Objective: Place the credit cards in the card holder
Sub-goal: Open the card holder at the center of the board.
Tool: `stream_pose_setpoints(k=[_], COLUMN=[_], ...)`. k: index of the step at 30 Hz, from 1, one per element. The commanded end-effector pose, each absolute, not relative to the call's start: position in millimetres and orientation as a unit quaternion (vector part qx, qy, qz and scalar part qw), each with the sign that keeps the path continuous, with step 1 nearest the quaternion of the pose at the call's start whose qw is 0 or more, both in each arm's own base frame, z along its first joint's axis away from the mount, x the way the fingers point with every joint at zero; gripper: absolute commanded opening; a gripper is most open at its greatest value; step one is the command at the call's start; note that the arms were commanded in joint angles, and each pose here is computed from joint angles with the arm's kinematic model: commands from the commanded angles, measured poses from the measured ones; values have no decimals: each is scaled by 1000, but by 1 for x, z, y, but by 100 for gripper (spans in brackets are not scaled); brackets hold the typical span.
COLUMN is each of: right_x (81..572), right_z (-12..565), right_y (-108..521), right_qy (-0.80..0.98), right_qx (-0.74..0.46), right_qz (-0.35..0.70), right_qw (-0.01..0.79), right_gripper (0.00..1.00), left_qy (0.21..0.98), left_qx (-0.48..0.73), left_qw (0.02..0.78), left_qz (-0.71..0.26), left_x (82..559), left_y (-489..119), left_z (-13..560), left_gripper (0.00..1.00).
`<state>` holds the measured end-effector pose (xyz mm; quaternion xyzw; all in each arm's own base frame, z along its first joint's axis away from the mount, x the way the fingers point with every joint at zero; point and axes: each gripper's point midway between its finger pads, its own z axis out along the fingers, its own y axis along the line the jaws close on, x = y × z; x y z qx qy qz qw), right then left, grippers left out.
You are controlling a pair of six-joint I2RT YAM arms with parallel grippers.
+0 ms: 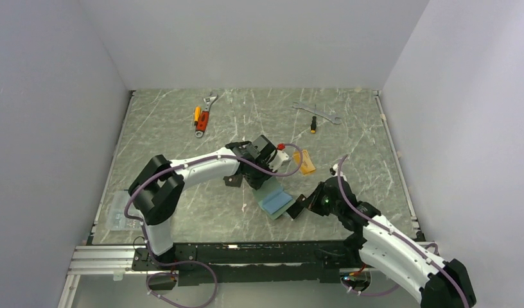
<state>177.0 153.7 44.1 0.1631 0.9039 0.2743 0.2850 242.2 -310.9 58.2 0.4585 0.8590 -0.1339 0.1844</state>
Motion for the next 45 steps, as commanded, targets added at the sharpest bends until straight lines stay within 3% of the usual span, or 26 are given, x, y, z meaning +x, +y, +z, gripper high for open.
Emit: stream_pose_setpoints(k=[1, 13, 35, 45], right_x=[182, 201, 195, 212], right_z=[60, 137, 99, 98], right_y=[136, 138, 199, 218], right_qy=[907, 861, 871, 862], right_qx=[164, 168, 105, 95], right_qz=[232, 275, 379, 399], right_qw=[310, 393, 294, 299], right_gripper=[0, 0, 0, 0], left_qy=[853, 851, 861, 889], left_qx=[453, 458, 448, 367], left_qw=[208, 212, 193, 145], left_qz=[-154, -146, -145, -233], left_x=[240, 234, 228, 215], left_y=[-316, -316, -316, -315], left_z=[77, 79, 75, 75], left_gripper=[0, 0, 0, 0])
